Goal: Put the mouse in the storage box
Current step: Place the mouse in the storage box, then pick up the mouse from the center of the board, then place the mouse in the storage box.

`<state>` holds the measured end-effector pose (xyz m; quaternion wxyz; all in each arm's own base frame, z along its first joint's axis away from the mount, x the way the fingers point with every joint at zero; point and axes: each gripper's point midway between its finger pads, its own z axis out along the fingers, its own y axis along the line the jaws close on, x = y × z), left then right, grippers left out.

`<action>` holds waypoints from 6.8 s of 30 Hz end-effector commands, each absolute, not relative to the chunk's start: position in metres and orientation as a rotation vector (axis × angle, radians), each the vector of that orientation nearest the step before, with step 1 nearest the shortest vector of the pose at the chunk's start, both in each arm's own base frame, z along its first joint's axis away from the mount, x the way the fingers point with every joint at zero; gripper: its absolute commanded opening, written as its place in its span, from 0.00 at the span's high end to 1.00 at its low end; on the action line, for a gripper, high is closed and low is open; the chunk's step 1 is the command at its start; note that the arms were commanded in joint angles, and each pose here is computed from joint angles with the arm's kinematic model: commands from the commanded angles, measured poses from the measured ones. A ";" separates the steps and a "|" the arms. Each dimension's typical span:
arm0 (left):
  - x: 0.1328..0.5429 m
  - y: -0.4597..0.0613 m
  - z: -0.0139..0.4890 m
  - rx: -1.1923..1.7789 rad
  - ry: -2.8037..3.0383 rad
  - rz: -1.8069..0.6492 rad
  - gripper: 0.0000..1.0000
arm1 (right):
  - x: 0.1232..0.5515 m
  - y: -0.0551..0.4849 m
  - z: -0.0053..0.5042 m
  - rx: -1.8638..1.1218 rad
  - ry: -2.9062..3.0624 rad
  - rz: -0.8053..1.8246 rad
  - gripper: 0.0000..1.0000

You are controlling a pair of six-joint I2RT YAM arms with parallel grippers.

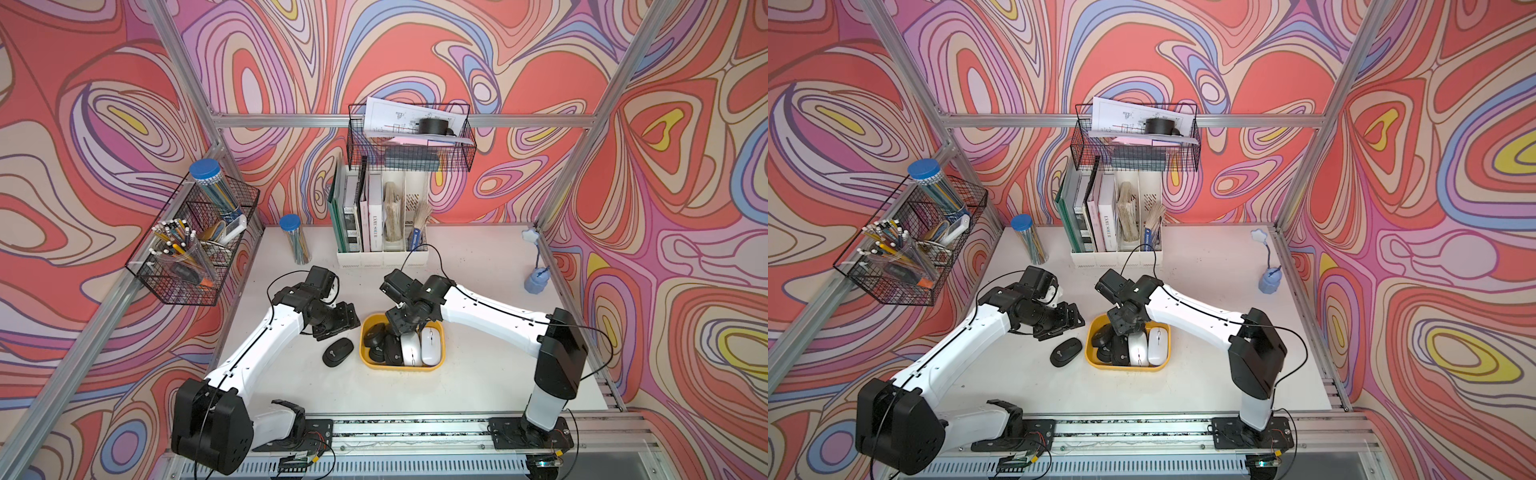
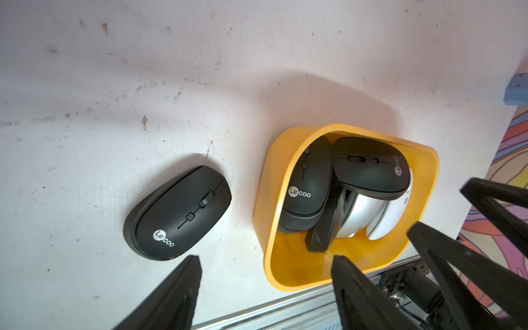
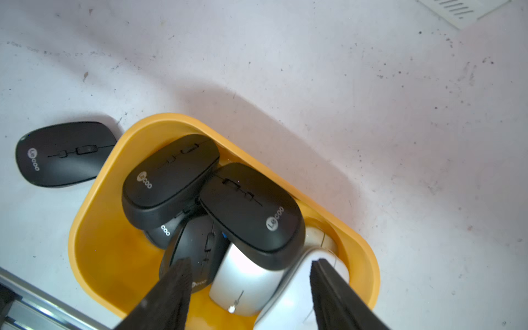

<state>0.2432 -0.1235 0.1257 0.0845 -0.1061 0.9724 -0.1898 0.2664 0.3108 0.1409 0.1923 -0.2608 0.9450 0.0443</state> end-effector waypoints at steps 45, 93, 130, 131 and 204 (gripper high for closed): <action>0.201 -0.087 0.038 0.228 3.501 0.327 0.03 | 0.224 0.246 0.225 -0.407 2.448 0.410 0.23; 0.251 -0.109 0.014 -0.095 3.231 0.065 0.14 | 0.228 0.259 0.235 -0.428 2.429 0.403 0.28; 0.220 -0.093 0.047 -0.168 3.189 0.249 0.54 | 0.197 0.348 0.155 -0.611 2.537 0.903 0.30; 0.222 -0.093 0.053 -0.166 3.175 0.248 0.54 | 0.198 0.347 0.156 -0.609 2.537 0.891 0.30; 0.217 -0.317 0.064 0.425 3.007 -0.165 0.41 | 0.208 0.194 0.138 -0.289 2.585 0.383 0.30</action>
